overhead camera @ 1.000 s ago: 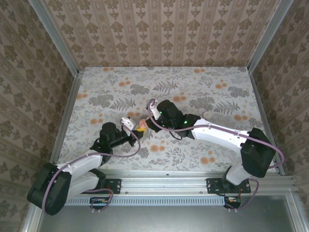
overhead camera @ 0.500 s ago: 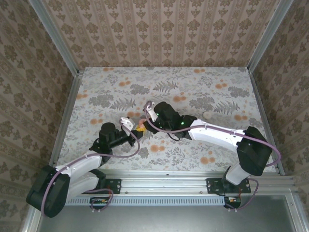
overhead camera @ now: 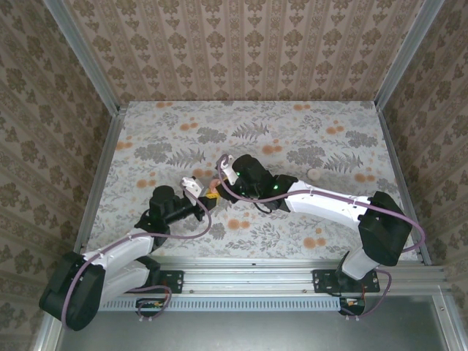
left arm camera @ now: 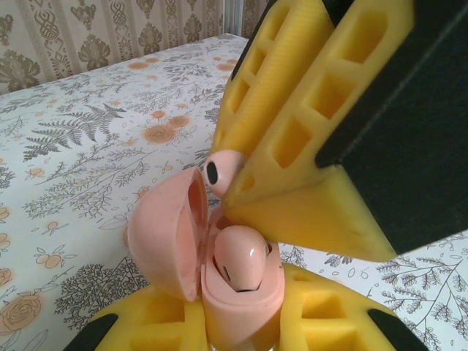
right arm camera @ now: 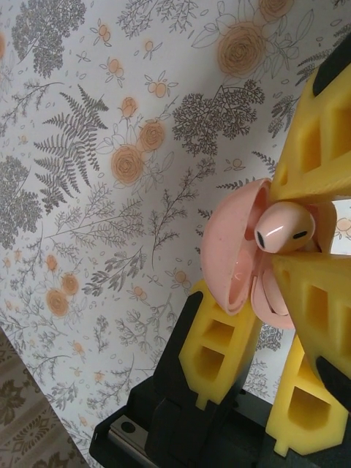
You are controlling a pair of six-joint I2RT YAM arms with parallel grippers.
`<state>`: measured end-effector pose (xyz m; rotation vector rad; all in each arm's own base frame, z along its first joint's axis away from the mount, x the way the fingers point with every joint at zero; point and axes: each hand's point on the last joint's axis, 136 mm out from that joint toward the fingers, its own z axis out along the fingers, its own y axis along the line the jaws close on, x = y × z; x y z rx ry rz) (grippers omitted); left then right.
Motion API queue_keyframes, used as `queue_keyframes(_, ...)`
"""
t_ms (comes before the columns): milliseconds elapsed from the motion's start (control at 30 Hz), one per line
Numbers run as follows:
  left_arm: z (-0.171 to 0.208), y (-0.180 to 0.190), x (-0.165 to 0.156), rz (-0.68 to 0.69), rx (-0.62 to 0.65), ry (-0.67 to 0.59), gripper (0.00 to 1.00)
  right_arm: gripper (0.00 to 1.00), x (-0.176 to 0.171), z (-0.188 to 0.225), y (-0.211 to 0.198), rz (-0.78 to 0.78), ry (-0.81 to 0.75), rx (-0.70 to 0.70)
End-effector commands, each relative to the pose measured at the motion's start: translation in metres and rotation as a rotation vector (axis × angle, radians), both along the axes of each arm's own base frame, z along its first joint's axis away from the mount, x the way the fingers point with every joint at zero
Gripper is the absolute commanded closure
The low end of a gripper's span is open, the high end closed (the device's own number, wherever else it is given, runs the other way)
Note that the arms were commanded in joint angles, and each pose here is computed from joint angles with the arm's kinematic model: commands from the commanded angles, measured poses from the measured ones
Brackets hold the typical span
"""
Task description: Insert wireless bluetooth earbuds into charging case
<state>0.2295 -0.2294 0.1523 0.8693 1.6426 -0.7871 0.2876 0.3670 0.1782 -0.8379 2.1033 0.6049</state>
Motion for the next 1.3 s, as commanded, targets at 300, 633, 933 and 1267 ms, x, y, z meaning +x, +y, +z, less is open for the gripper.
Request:
queue_keyframes(300,0.012,0.003,0.002,0.018,-0.025,-0.024,0.90,0.71,-0.007,0.020,0.019,0.064,0.012,0.068)
queue_keyframes(633,0.011,0.003,0.005,0.028,-0.021,-0.017,0.90,0.65,-0.008,0.040,0.019,0.064,0.028,0.145)
queue_keyframes(933,0.011,0.003,0.005,0.026,-0.021,-0.018,0.91,0.58,-0.004,0.055,0.013,0.041,0.060,0.221)
queue_keyframes(1267,0.012,0.003,0.005,0.029,-0.024,-0.020,0.91,0.55,0.001,0.070,-0.001,0.015,0.099,0.299)
